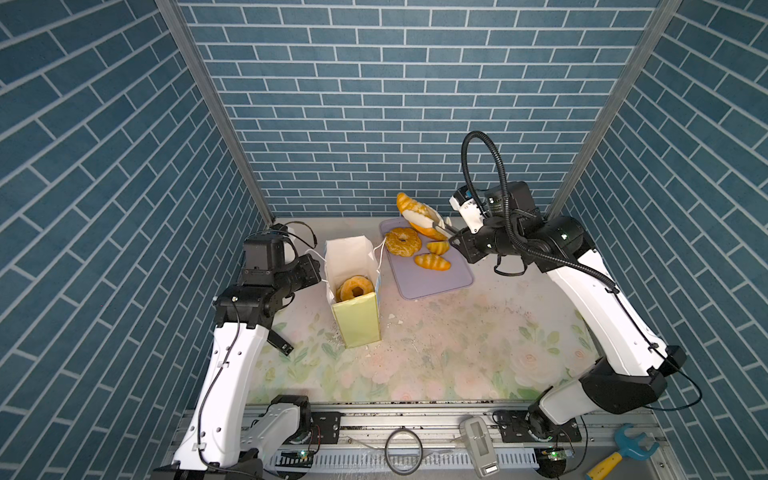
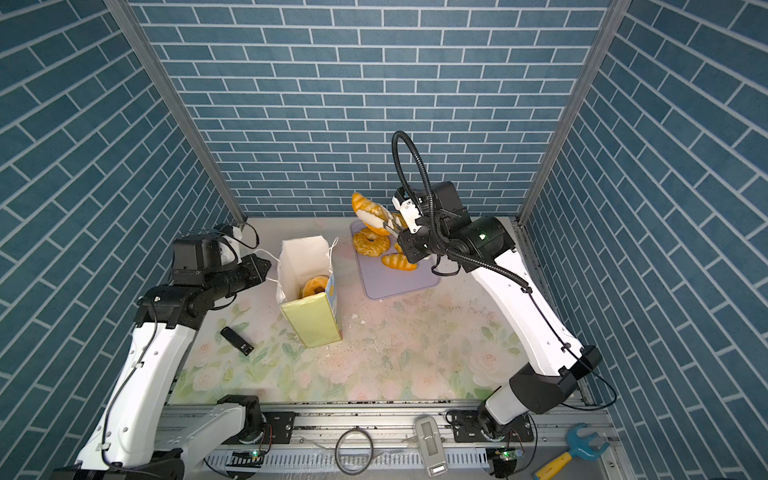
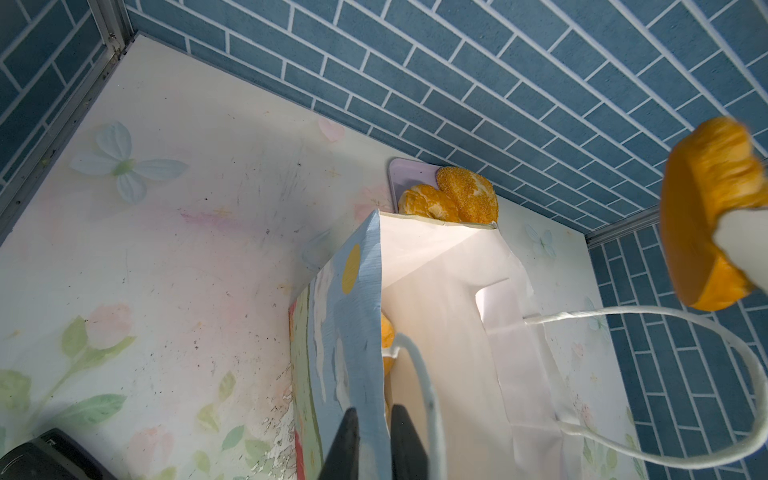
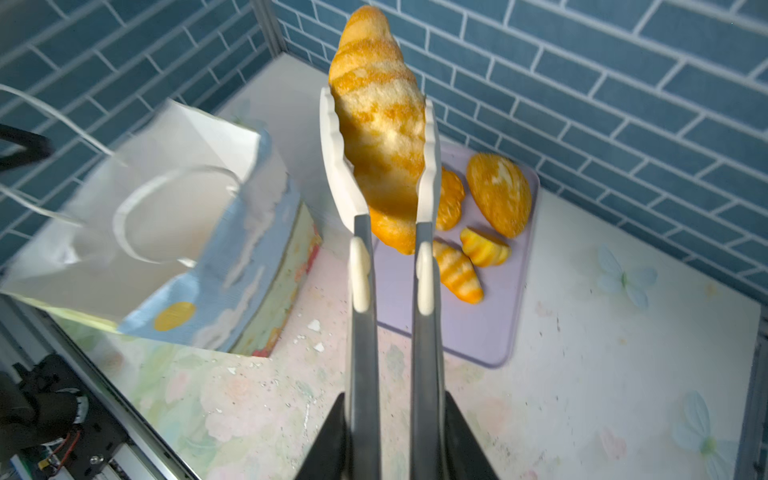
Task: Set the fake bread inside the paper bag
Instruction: 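Grip the long golden loaf with the tongs and lift it toward the bag, then lower the loaf into the bag and open the tongs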
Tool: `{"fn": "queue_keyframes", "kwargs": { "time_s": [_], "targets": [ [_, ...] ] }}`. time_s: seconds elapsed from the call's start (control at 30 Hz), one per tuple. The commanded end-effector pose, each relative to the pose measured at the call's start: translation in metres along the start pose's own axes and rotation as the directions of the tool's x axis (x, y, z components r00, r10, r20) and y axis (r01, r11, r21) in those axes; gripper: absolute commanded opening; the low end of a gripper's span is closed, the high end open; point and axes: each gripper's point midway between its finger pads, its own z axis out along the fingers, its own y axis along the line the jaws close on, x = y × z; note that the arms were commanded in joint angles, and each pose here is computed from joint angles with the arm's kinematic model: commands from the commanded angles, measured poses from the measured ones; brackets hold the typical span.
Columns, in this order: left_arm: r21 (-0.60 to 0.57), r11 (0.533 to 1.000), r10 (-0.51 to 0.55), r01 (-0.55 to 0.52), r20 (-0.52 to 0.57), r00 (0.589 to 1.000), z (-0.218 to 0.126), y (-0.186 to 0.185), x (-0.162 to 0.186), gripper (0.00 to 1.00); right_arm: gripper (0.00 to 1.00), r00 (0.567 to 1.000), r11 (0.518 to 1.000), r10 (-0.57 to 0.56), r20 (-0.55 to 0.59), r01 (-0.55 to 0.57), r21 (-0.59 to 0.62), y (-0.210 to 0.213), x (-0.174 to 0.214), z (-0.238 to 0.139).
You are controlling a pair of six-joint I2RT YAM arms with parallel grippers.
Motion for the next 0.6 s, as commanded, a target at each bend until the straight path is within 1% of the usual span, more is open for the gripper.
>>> {"fn": "queue_keyframes", "kwargs": {
  "time_s": [0.0, 0.07, 0.1, 0.2, 0.3, 0.4, 0.5, 0.57],
  "targets": [
    [-0.001, 1.000, 0.026, -0.026, 0.029, 0.999, -0.007, -0.002, -0.008, 0.18, 0.22, 0.994, 0.997, -0.067, 0.086, 0.069, -0.020, 0.020, -0.029, -0.013],
    [-0.004, 1.000, 0.029, -0.029, 0.034, 0.999, -0.008, -0.002, -0.009, 0.20, 0.22, 0.988, 0.993, -0.097, 0.118, 0.104, -0.055, 0.039, -0.042, -0.016],
    [-0.004, 1.000, 0.031, -0.031, 0.038, 0.999, -0.009, -0.002, -0.009, 0.24, 0.23, 0.984, 0.990, -0.107, 0.142, 0.119, -0.075, 0.050, -0.049, -0.020],
    [0.000, 0.999, 0.036, -0.036, 0.051, 0.998, -0.013, -0.005, -0.014, 0.33, 0.23, 0.976, 0.978, -0.144, 0.164, 0.165, -0.128, 0.081, -0.060, -0.016],
    [-0.015, 0.998, 0.061, -0.060, 0.068, 0.996, -0.021, -0.006, -0.021, 0.45, 0.24, 0.964, 0.963, -0.205, 0.171, 0.230, -0.142, 0.110, -0.061, -0.008],
    [-0.064, 0.994, 0.093, -0.087, 0.110, 0.990, -0.038, -0.004, -0.033, 0.52, 0.24, 0.969, 0.966, -0.198, 0.151, 0.219, -0.140, 0.124, -0.056, 0.003],
    [-0.083, 0.992, 0.103, -0.091, 0.142, 0.984, -0.050, -0.003, -0.041, 0.55, 0.24, 0.979, 0.977, -0.165, 0.123, 0.180, -0.118, 0.125, -0.049, 0.013],
    [-0.086, 0.992, 0.107, -0.095, 0.151, 0.983, -0.054, -0.003, -0.043, 0.58, 0.24, 0.982, 0.977, -0.153, 0.110, 0.167, -0.134, 0.130, -0.042, 0.018]
  ]
}}
